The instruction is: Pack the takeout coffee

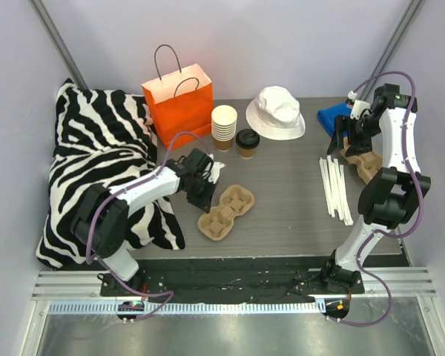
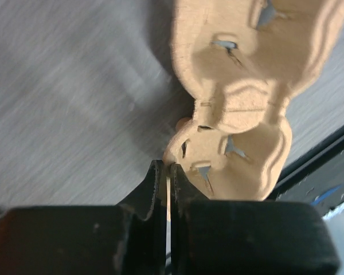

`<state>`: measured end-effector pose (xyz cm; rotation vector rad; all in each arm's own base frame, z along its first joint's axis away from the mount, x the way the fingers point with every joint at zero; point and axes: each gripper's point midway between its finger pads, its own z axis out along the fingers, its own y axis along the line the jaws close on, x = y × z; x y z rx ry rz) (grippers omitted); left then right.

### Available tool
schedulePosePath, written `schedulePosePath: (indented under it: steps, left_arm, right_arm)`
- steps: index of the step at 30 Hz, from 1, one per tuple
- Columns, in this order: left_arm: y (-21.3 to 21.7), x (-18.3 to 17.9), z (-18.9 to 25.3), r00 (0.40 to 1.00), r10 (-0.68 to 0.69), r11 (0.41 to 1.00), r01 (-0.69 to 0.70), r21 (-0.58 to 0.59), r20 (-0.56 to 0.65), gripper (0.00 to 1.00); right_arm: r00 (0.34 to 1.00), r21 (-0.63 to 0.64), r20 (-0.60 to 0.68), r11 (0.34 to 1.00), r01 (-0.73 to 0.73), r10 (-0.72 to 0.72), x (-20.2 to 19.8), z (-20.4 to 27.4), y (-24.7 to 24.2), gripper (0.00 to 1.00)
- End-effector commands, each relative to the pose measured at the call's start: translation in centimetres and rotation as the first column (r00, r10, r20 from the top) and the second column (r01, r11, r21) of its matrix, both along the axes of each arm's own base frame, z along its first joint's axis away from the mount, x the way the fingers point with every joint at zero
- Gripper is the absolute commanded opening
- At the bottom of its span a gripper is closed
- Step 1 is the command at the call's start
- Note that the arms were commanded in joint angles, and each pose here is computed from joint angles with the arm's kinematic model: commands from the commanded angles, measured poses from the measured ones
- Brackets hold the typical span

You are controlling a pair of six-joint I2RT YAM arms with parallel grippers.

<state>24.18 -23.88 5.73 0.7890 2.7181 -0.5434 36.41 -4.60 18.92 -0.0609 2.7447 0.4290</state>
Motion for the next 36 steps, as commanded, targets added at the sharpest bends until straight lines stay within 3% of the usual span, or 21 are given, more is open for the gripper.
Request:
schedulePosePath:
  steps: [1, 10, 15, 16, 18, 19, 22, 24, 26, 27, 29, 32, 35, 36]
  left_arm:
    - [3.4, -1.6, 0.9, 1.000, -0.026, 0.999, 0.027, 0.029, -0.018, 0.00]
    - [7.8, -1.0, 2.2, 0.999, 0.032, 0.996, -0.033, 0.089, 0.012, 0.00]
    - [8.4, -1.2, 1.1, 0.995, 0.050, 0.992, -0.040, 0.118, -0.083, 0.00]
    - [8.4, -1.2, 1.2, 0.995, 0.032, 0.993, -0.021, 0.119, -0.090, 0.12]
    - [8.7, -1.5, 1.7, 0.994, 0.017, 0.994, -0.006, 0.110, -0.108, 0.27]
    - [8.6, -1.2, 2.2, 0.995, 0.016, 0.996, -0.007, 0.089, -0.099, 0.43]
    - [8.7, 0.9, 6.5, 0.999, 0.046, 0.997, -0.047, -0.053, -0.021, 0.69]
    - [8.2, 3.6, 11.5, 0.994, 0.054, 0.986, -0.039, -0.160, 0.092, 0.74]
    - [8.2, 5.6, 15.6, 0.977, 0.041, 0.982, 0.000, -0.191, 0.211, 0.78]
    - [8.1, 7.5, 19.6, 0.942, 0.042, 0.979, 0.028, -0.203, 0.332, 0.79]
    - [9.2, 10.3, 23.1, 0.871, 0.056, 0.986, 0.028, -0.164, 0.487, 0.85]
    - [12.4, 16.7, 29.4, 0.660, 0.155, 0.987, -0.067, -0.148, 0.735, 0.88]
    - [14.0, 20.4, 31.4, 0.545, 0.163, 0.986, -0.076, -0.145, 0.823, 0.90]
    - [13.9, 21.0, 31.4, 0.536, 0.142, 0.990, -0.056, -0.133, 0.832, 0.91]
  right_arm:
    - [0.998, 0.014, 0.064, 1.000, -0.002, 0.001, -0.4, 2.3, 0.8, 0.74]
    - [0.998, 0.037, 0.065, 0.999, -0.020, 0.018, -0.7, 1.8, 1.8, 0.74]
    - [0.997, 0.043, 0.068, 0.998, -0.037, 0.034, -1.0, 1.8, 2.3, 0.75]
    - [0.997, 0.043, 0.065, 0.998, -0.043, 0.040, -1.0, 1.8, 2.4, 0.76]
    - [0.996, 0.040, 0.069, 0.997, -0.058, 0.056, -1.3, 2.0, 2.5, 0.79]
    - [0.996, 0.040, 0.069, 0.997, -0.064, 0.061, -1.4, 2.1, 2.6, 0.80]
    - [0.995, 0.048, 0.075, 0.996, -0.076, 0.072, -1.7, 2.4, 2.8, 0.83]
    - [0.994, 0.057, 0.078, 0.995, -0.085, 0.081, -1.8, 2.6, 3.0, 0.86]
    - [0.993, 0.063, 0.079, 0.994, -0.090, 0.085, -1.9, 2.7, 3.2, 0.87]
    - [0.993, 0.069, 0.082, 0.993, -0.093, 0.087, -1.9, 2.8, 3.3, 0.87]
    - [0.992, 0.071, 0.086, 0.993, -0.097, 0.091, -1.8, 2.9, 3.4, 0.88]
    - [0.992, 0.081, 0.091, 0.992, -0.099, 0.092, -1.8, 3.2, 3.7, 0.89]
    - [0.991, 0.085, 0.096, 0.992, -0.099, 0.091, -1.9, 3.5, 3.8, 0.89]
    - [0.992, 0.086, 0.094, 0.992, -0.097, 0.089, -2.0, 3.4, 3.8, 0.90]
